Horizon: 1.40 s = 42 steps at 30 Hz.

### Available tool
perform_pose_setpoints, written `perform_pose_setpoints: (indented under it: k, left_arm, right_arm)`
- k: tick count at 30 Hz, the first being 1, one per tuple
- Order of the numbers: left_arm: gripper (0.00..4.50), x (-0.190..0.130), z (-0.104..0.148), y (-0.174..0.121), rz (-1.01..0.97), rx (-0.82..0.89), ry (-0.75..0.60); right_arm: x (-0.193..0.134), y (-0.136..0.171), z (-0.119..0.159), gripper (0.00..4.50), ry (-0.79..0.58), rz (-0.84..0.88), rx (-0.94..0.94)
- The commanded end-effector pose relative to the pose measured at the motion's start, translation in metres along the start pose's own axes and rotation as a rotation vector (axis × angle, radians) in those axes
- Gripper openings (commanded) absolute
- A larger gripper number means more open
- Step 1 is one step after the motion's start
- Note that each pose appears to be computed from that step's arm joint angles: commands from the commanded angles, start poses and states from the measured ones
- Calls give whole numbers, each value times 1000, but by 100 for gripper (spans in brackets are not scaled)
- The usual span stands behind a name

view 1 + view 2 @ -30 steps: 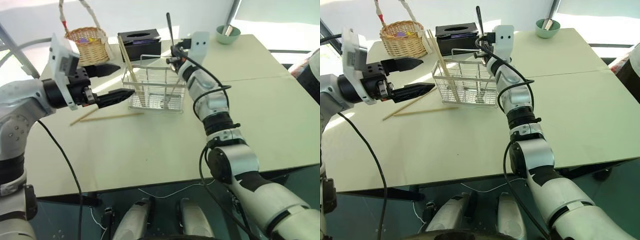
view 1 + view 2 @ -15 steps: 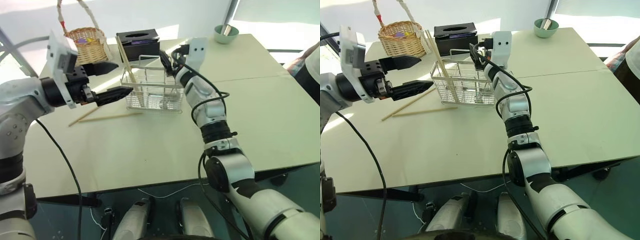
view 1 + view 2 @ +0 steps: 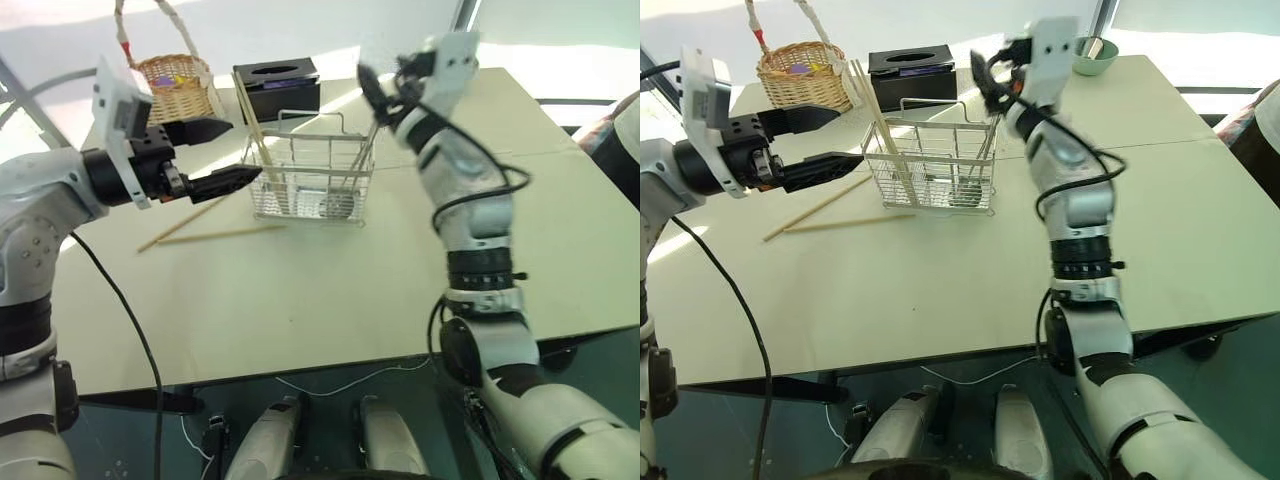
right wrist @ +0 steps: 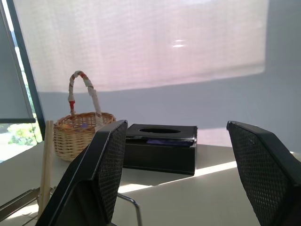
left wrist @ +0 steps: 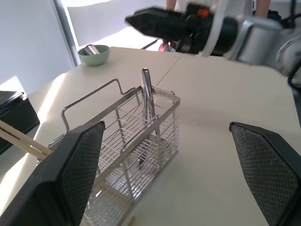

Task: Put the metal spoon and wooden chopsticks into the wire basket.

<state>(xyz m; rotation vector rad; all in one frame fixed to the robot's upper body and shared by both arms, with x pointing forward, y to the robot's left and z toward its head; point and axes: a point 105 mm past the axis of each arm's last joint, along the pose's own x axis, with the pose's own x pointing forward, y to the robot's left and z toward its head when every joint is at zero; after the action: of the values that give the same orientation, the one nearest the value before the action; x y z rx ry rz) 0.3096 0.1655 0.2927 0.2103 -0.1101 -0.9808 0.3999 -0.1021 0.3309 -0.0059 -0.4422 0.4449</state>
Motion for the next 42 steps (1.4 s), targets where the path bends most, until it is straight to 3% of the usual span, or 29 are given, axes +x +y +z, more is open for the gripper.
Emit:
perform_pose_setpoints:
  k: [1, 7, 13, 19, 28, 35, 42]
  left_arm:
    - [450, -7, 1, 15, 44, 32, 8]
    - [450, -22, -37, 48, 95, 29, 146]
    - [450, -23, -76, 60, -6, 147, 320]
    - [450, -22, -121, 66, -135, 159, 500]
    - [450, 6, -166, 67, -185, 161, 657]
    - [450, 8, -188, 71, -132, 198, 789]
    - [450, 11, -199, 71, -102, 174, 849]
  right_arm:
    - [-19, 14, 26, 346, -8, 154, -2]
    - [-67, 32, 18, 346, 135, 417, 22]
    - [-106, 49, 3, 346, 237, 562, 15]
    - [-114, 44, -10, 346, 277, 487, 12]
    - [-125, 43, -16, 346, 309, 412, 34]
    - [-149, 52, -25, 346, 386, 458, 46]
    - [-145, 39, -19, 346, 359, 362, 48]
